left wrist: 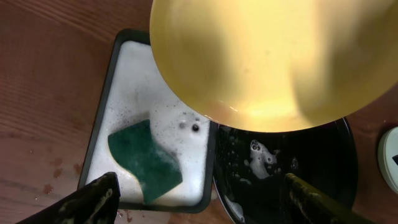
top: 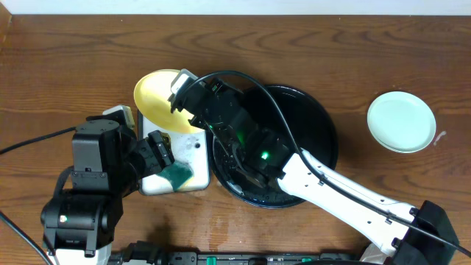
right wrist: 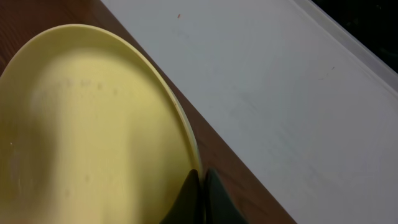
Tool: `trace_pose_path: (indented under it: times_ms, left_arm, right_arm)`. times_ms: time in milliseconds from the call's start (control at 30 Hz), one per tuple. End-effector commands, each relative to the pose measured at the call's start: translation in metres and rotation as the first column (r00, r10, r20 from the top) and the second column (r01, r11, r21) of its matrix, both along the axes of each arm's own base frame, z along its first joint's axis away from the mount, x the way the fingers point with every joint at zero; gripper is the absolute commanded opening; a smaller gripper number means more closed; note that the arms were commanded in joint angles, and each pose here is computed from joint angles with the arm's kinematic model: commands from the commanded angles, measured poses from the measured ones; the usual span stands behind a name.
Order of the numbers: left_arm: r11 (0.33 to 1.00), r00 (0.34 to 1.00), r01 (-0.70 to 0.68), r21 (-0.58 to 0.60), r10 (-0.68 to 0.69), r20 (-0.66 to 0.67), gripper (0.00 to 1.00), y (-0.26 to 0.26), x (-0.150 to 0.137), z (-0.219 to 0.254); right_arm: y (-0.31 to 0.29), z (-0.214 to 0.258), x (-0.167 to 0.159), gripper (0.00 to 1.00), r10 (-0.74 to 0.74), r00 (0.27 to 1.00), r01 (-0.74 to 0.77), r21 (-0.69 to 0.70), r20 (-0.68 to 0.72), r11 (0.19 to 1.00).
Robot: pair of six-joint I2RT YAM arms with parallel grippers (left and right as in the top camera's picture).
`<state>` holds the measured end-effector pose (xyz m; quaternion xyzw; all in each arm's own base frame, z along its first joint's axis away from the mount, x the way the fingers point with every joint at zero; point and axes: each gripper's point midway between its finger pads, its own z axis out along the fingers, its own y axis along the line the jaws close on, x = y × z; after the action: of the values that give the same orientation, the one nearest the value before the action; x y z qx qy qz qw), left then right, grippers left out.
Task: Clean dirty plates on tray and stack at the side
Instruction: 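Lift the yellow plate with right gripper and tilt it over the basin, then hold the yellow plate tilted over the basin with right gripper to drain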
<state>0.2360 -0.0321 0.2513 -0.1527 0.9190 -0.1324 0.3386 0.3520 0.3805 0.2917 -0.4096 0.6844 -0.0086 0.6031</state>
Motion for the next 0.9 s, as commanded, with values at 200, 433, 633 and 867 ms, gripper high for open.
trace_pose_path:
  times_ms: [200, 433, 633, 867]
  left_arm:
    - [1.0, 1.0, -0.003, 0.005, 0.003, 0.018, 0.83, 0.002, 0.001, 0.007]
    - [1.0, 1.0, -0.002, 0.005, 0.002, 0.018, 0.83, 0.002, 0.001, 0.007]
    - [1.0, 1.0, -0.003, 0.005, 0.003, 0.018, 0.83, 0.002, 0.001, 0.007]
    - [1.0, 1.0, -0.003, 0.005, 0.003, 0.018, 0.83, 0.002, 0.001, 0.007]
  right_arm:
    - [0.002, 0.022, -0.006, 0.01, 0.013, 0.999, -0.014, 0.031, 0.033, 0.999]
    - [0.003, 0.022, -0.006, 0.01, 0.023, 0.999, -0.024, 0.02, 0.041, 1.0]
    - [0.012, 0.019, -0.013, 0.01, 0.1, 0.994, -0.1, -0.007, 0.042, 0.995]
    - [0.016, 0.028, -0.015, 0.01, 0.14, 0.98, -0.124, -0.117, 0.143, 0.985]
